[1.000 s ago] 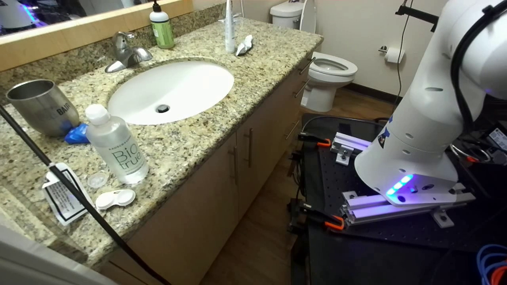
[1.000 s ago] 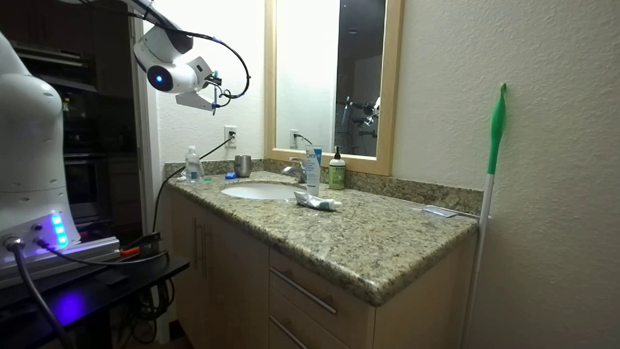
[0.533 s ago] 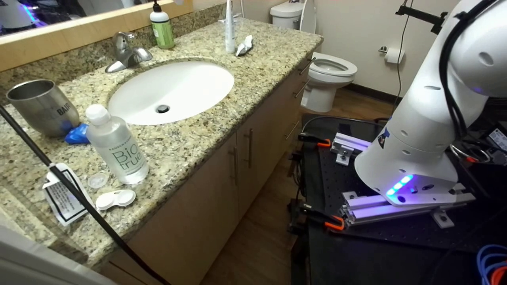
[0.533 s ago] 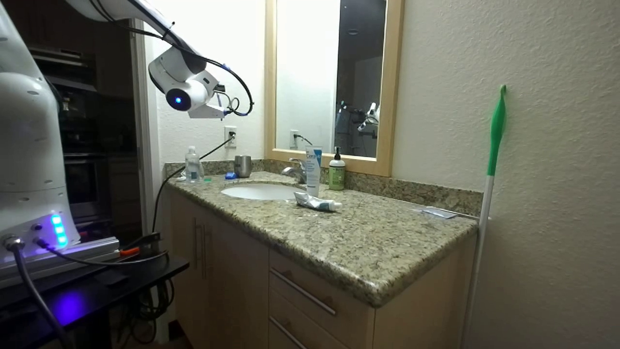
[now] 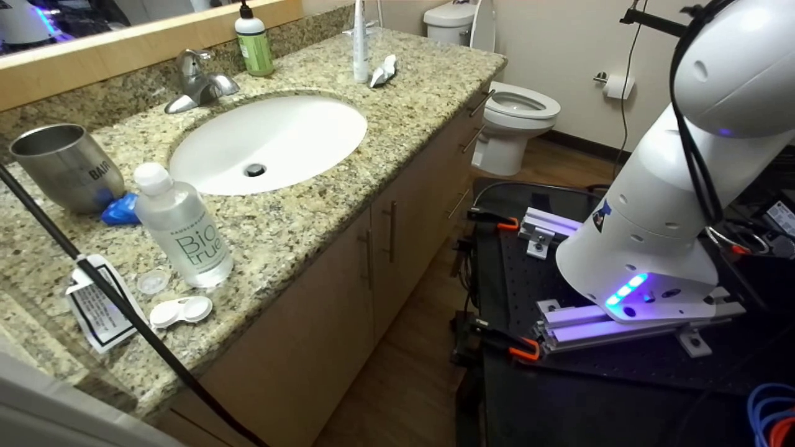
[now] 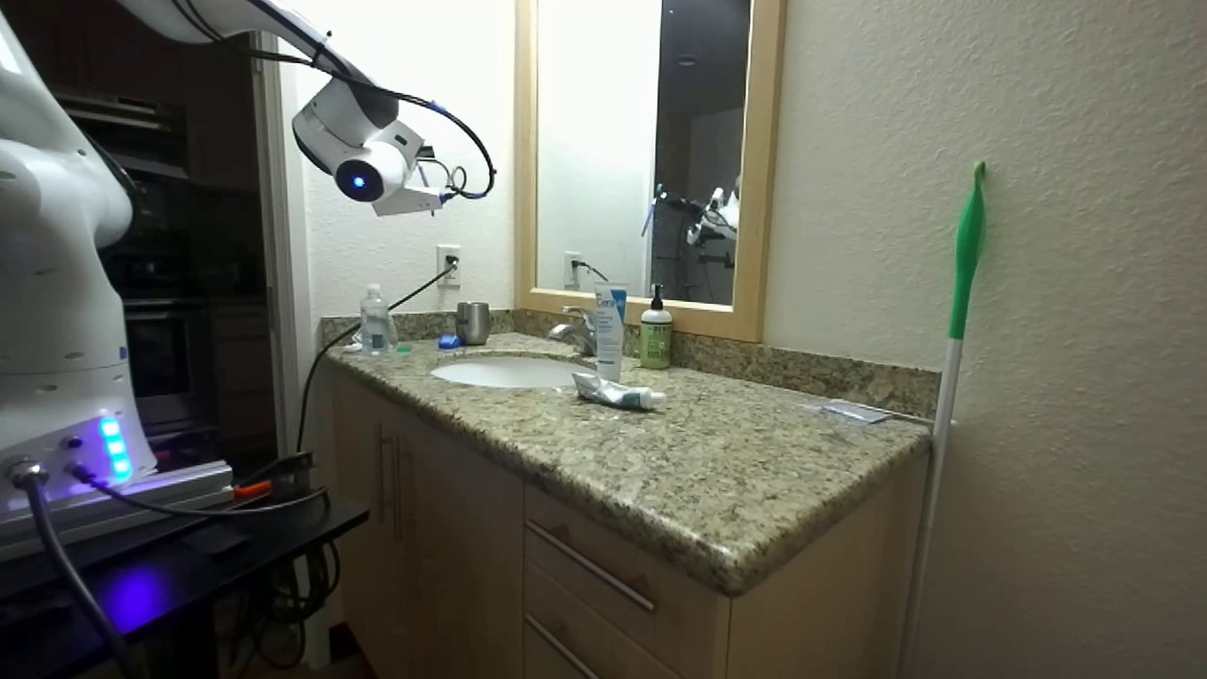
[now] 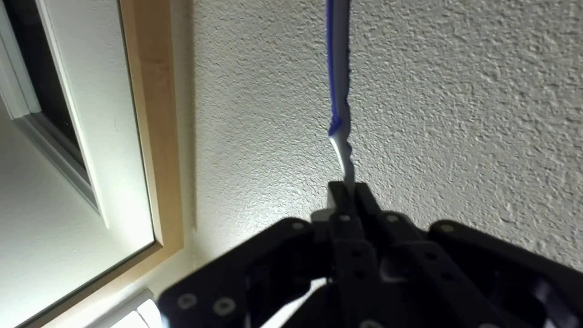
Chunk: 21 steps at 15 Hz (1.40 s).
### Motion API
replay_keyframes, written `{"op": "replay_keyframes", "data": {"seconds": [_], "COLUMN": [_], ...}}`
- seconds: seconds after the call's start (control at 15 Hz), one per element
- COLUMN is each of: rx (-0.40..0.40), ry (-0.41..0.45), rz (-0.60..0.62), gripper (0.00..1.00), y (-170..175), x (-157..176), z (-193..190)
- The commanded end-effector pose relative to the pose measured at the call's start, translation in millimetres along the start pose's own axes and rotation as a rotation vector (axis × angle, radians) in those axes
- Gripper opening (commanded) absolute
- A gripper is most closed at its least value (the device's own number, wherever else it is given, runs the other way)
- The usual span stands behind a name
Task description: Pick the toothbrush and put it in the cup
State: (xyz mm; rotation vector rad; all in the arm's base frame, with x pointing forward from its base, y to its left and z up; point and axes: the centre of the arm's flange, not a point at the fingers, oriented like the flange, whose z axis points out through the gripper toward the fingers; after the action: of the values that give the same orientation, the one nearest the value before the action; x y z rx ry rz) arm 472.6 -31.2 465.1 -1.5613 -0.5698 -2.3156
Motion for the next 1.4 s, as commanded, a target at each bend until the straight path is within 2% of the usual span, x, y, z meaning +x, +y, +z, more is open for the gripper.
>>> {"op": "replay_keyframes", "data": {"seconds": [0.0, 0.13, 0.33, 0.47, 0.67, 0.73, 1.07, 1.13, 1.33], "rx": [-0.054, -0.123, -0.211, -0.278, -0.348, -0.289, -0.329, -0.327, -0.287], "ry": [-0.062, -0.122, -0.209, -0.299, -0.372, -0.352, -0.359, -0.370, -0.364], "rz": [-0.009, -0.015, 0.003, 0.093, 0.226, 0.151, 0.239, 0.225, 0.163], "gripper": [0.01, 0.01, 0.01, 0.01, 0.01, 0.06, 0.06, 0.01, 0.01], "y": [14.5, 33.1, 58.3, 65.3, 60.5, 47.7, 67.5, 63.2, 46.5], "x": [-22.1, -42.4, -42.5, -43.3, -56.4, -32.8, -38.5, -51.9, -84.4], "z": [8.8, 27.5, 62.8, 92.7, 108.2, 64.3, 75.0, 77.8, 89.8]}}
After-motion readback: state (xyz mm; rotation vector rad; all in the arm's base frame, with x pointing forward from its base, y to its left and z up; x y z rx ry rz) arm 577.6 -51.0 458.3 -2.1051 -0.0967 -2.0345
